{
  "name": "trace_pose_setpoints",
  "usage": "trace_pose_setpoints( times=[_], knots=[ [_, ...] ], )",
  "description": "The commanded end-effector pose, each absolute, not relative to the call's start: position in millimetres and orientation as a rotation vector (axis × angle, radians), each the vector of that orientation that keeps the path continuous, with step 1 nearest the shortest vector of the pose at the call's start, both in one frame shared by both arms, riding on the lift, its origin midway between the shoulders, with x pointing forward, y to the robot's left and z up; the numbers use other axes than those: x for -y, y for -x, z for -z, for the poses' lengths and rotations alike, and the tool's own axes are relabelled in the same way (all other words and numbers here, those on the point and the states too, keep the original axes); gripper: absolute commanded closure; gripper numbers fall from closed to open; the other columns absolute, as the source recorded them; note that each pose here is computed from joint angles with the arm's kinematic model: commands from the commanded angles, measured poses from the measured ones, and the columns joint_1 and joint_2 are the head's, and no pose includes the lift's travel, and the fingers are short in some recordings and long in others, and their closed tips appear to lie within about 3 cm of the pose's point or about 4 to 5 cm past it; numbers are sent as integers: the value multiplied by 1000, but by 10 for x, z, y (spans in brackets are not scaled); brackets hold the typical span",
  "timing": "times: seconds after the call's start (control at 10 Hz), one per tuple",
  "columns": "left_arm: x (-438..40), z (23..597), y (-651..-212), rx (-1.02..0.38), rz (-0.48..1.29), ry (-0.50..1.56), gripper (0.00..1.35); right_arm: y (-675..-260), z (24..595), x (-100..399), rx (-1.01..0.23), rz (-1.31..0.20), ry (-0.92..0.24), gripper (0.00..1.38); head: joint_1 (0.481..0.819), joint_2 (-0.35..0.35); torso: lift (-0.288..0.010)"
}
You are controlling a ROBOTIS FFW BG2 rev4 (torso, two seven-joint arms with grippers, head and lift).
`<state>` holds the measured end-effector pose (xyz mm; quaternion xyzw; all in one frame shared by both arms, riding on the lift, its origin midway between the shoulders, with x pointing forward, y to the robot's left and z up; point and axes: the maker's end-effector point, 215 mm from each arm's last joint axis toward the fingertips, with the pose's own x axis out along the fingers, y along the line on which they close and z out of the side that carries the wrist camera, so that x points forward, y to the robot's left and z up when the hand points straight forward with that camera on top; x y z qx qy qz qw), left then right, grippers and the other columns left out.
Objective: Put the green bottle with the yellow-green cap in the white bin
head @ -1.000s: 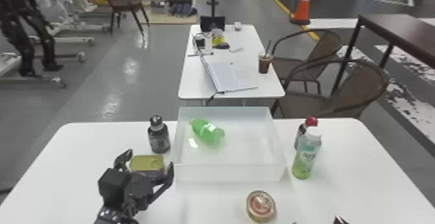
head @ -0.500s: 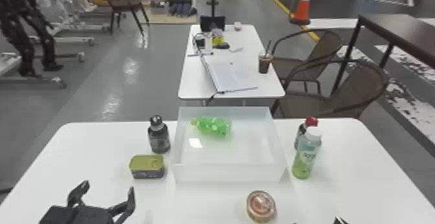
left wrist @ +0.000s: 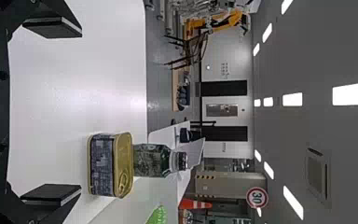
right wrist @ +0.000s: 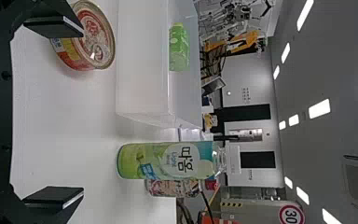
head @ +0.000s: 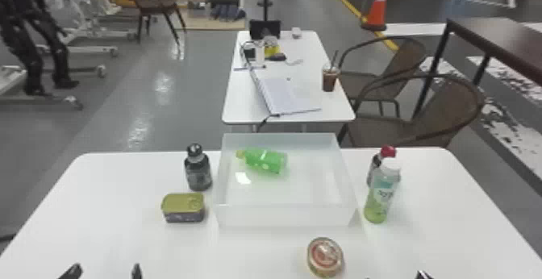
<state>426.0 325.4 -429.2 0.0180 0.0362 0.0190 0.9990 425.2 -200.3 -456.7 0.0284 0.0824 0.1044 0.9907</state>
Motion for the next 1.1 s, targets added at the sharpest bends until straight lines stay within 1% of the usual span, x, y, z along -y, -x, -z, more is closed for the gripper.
trace_pose_setpoints(
  times=[0.0, 1.0],
  knots=[
    [-3292, 4292, -4233, -71, -46, -37, 128, -4252, 4568, 2008, -166, -209, -56, 104, 549, 0, -100],
    [-3297, 4344, -4185, -80, -52, -9, 128, -4251, 4556, 2007, -165, -214, -45, 105, 549, 0, -100]
  ],
)
